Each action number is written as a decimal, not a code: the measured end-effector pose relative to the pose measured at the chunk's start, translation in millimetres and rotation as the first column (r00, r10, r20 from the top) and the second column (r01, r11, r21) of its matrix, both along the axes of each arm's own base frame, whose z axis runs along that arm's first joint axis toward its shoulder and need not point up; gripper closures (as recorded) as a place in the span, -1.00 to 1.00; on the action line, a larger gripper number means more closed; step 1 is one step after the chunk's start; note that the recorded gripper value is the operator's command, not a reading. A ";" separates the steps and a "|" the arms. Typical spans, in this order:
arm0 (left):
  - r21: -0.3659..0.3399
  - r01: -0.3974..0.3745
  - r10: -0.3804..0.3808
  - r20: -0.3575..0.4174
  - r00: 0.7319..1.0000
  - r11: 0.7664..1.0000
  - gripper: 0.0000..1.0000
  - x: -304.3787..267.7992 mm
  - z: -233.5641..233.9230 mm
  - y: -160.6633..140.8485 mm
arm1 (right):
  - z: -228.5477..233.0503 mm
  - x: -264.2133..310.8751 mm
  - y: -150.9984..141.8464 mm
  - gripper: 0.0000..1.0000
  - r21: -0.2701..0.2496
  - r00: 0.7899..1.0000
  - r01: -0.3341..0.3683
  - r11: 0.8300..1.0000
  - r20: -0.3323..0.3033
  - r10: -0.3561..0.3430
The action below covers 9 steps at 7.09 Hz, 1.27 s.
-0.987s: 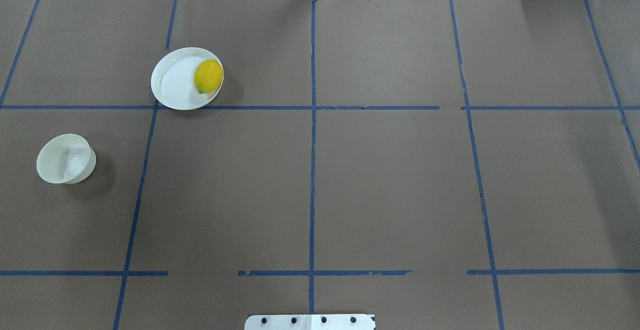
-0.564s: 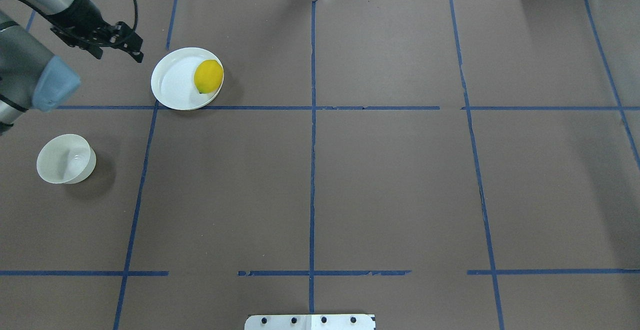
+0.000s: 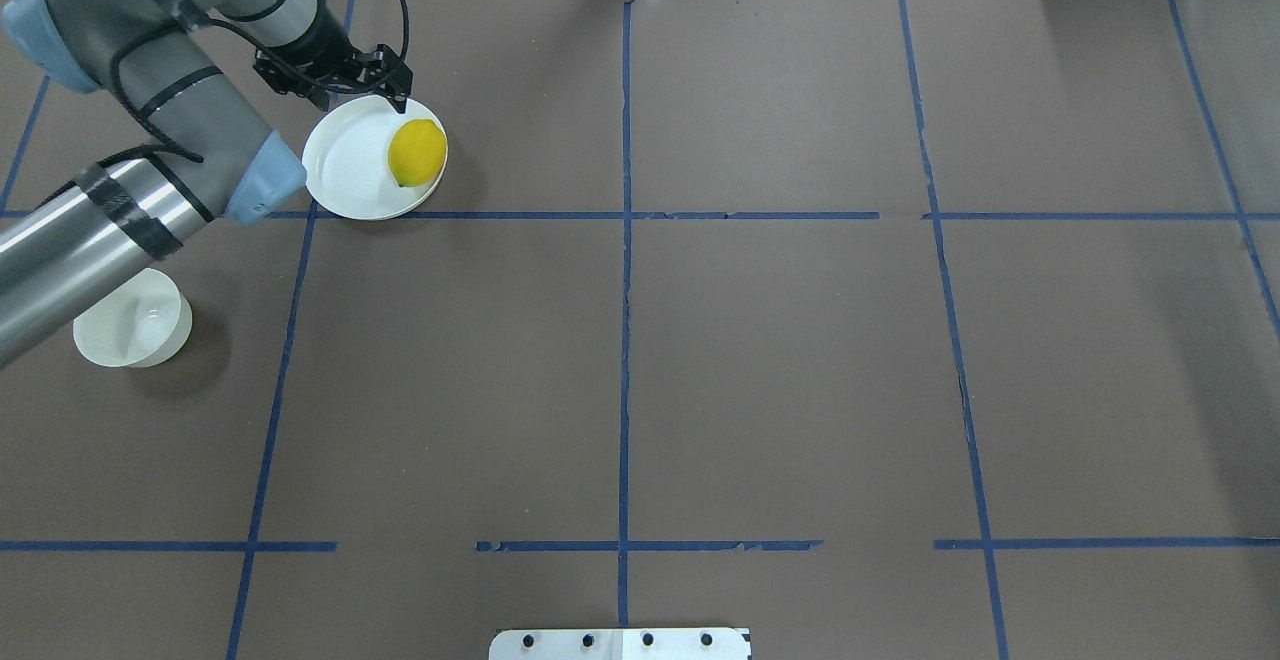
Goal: Move lemon from plate to bowl
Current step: 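Move the left gripper over the yellow lemon on the white plate, then lower the left gripper and close it around the lemon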
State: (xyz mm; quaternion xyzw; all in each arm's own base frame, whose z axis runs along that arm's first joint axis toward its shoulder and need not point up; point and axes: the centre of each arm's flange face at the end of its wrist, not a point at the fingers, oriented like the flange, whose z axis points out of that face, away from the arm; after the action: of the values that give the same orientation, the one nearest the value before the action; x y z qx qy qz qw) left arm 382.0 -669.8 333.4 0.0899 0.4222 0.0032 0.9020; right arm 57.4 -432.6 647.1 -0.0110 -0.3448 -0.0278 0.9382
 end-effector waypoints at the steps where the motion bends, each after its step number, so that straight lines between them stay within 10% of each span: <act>1: 0.009 0.000 0.000 -0.007 1.000 1.000 -0.99 20.5 6.4 -0.6 | 0.0 0.0 0.0 -1.00 0.000 1.000 0.000 1.000 0.000 0.000; 5: 0.033 -0.019 0.020 -0.025 0.999 0.999 -0.94 63.4 31.7 8.8 | 0.0 0.0 0.0 -1.00 0.000 1.000 0.000 1.000 0.000 0.000; 6: 0.033 -0.026 0.027 -0.025 0.999 0.999 -0.23 68.3 32.9 11.9 | 0.0 0.0 0.0 -1.00 0.000 1.000 0.000 1.000 0.000 0.000; 9: 0.030 -0.035 0.036 -0.024 0.999 0.999 0.88 71.6 35.8 15.5 | 0.0 0.0 0.0 -1.00 0.000 1.000 0.000 1.000 0.000 0.000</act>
State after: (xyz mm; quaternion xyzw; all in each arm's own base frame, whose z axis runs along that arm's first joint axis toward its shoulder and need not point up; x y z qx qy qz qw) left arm 453.6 -654.3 369.2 0.0957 0.4347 0.0244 0.8951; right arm 57.4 -432.6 647.1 -0.0110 -0.3448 -0.0277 0.9382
